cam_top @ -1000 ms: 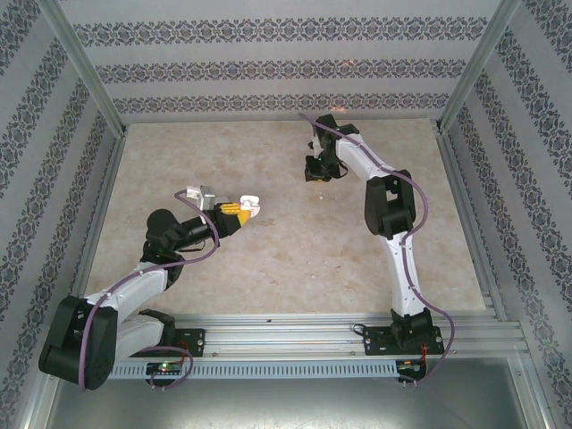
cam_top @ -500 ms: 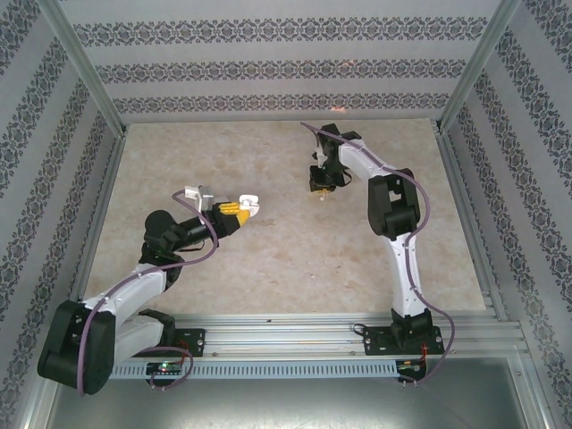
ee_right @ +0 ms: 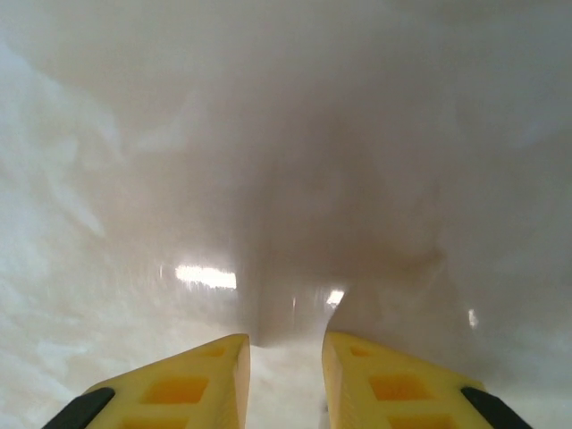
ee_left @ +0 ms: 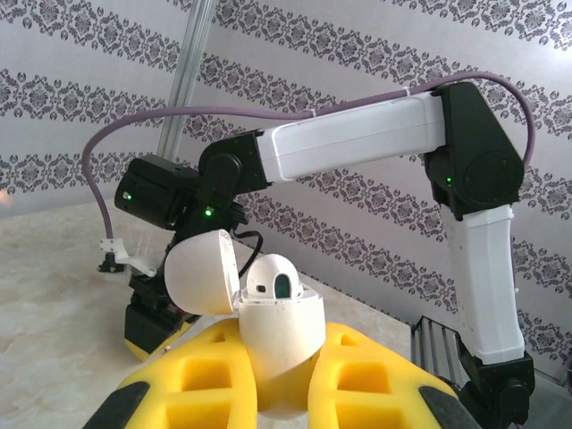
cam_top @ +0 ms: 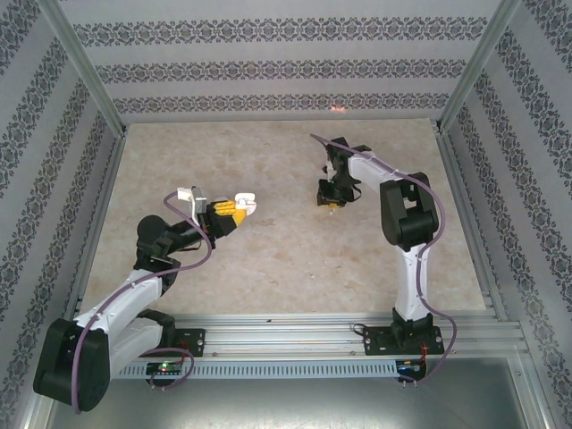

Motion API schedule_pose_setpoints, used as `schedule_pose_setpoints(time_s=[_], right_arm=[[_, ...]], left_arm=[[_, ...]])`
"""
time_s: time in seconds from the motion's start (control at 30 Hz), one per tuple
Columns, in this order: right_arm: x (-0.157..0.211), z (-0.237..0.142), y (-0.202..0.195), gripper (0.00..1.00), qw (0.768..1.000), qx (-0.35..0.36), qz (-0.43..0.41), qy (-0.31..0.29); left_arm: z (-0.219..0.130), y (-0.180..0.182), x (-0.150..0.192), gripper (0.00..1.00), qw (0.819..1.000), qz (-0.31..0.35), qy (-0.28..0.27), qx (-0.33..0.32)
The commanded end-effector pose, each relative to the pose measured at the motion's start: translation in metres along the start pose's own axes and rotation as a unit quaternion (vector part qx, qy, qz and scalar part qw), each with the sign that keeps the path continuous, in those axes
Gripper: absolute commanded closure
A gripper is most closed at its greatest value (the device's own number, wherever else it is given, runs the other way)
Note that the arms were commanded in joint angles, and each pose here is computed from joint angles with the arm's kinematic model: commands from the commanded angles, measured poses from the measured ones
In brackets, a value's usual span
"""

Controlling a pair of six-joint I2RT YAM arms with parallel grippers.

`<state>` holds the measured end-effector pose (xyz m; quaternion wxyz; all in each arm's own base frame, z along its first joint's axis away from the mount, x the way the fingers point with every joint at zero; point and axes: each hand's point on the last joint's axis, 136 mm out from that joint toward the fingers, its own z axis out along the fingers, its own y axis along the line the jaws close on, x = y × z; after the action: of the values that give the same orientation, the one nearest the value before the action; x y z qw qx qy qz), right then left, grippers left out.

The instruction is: Insert wireless bluetooth earbuds into charging case

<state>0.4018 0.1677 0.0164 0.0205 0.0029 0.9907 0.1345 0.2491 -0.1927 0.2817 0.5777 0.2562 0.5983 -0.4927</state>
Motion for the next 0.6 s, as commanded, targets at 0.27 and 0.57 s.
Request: schedule_pose_setpoints(time_s=[0.27, 0.57], right_arm=[[0.079, -0.017, 0.075, 0.69, 0.997, -0.012, -0.027, 0.066], [0.038, -0.042, 0.042, 0.74, 0.998, 0.027, -0.029, 0.051]], left_arm=[[-0.003, -0.011, -0.003, 1.00, 1.000, 0.007, -0.006, 0.011], [-0.007, -0.013, -0.003, 1.00, 1.000, 0.010, -0.011, 0.006]])
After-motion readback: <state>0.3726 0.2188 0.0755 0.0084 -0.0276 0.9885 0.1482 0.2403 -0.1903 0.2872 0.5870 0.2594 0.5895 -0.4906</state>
